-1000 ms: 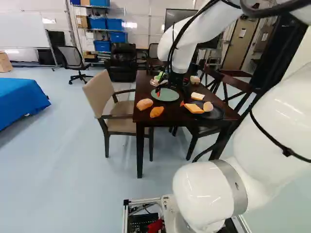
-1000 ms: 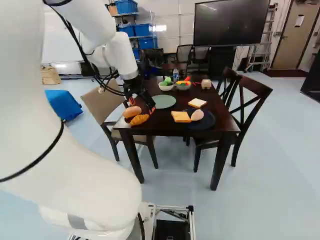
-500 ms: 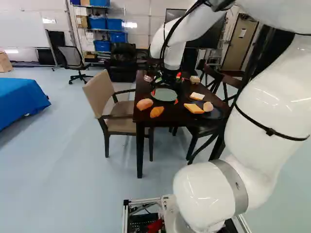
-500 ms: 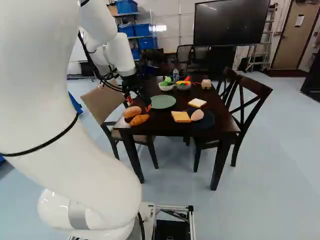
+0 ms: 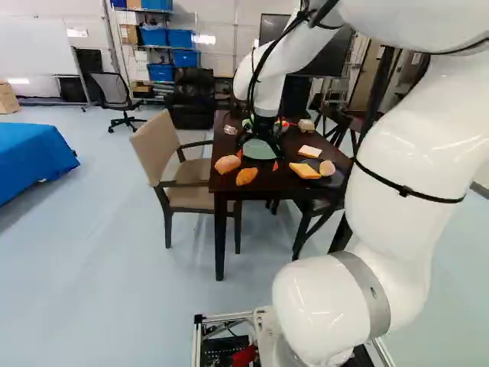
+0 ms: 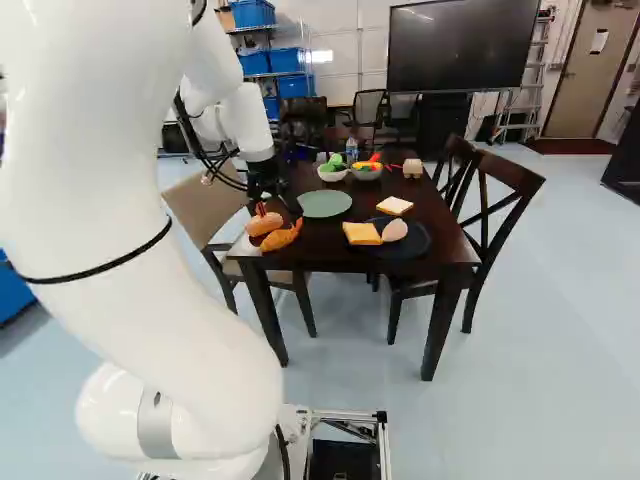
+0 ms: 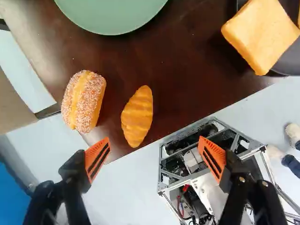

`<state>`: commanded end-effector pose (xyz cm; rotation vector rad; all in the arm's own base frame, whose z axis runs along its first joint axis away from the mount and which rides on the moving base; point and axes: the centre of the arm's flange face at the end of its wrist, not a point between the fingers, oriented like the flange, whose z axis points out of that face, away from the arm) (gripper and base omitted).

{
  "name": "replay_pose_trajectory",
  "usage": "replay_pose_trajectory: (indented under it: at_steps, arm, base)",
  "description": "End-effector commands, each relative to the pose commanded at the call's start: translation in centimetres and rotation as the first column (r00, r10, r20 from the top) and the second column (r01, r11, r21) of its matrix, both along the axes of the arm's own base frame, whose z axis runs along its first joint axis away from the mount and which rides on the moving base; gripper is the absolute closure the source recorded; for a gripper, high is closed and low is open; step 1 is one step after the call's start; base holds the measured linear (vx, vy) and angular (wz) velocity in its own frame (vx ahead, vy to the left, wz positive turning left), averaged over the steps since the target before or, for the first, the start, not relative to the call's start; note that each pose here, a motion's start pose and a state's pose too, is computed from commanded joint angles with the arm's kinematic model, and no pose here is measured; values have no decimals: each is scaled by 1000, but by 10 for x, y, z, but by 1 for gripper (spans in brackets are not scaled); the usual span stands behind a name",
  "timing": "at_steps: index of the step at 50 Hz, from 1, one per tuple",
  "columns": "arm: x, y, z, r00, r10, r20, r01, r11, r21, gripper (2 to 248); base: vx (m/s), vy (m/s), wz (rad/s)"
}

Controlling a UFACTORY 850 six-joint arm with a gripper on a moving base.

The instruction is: Move the croissant to the empty plate

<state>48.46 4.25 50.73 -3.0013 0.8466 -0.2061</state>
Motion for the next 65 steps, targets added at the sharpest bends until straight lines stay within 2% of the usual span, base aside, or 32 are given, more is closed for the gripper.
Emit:
replay_pose_trajectory:
  at_steps: [13,37,65]
  arm:
    - [23,3,-19,999,1,-32,-1,1000,-3,3]
    - [39,7,-56,995,6,-98,-7,1000,-9,3]
    - [39,7,-56,996,6,-88,-7,1000,-8,3]
  base:
    - [0,0,0]
    - [0,0,0]
    - [0,0,0]
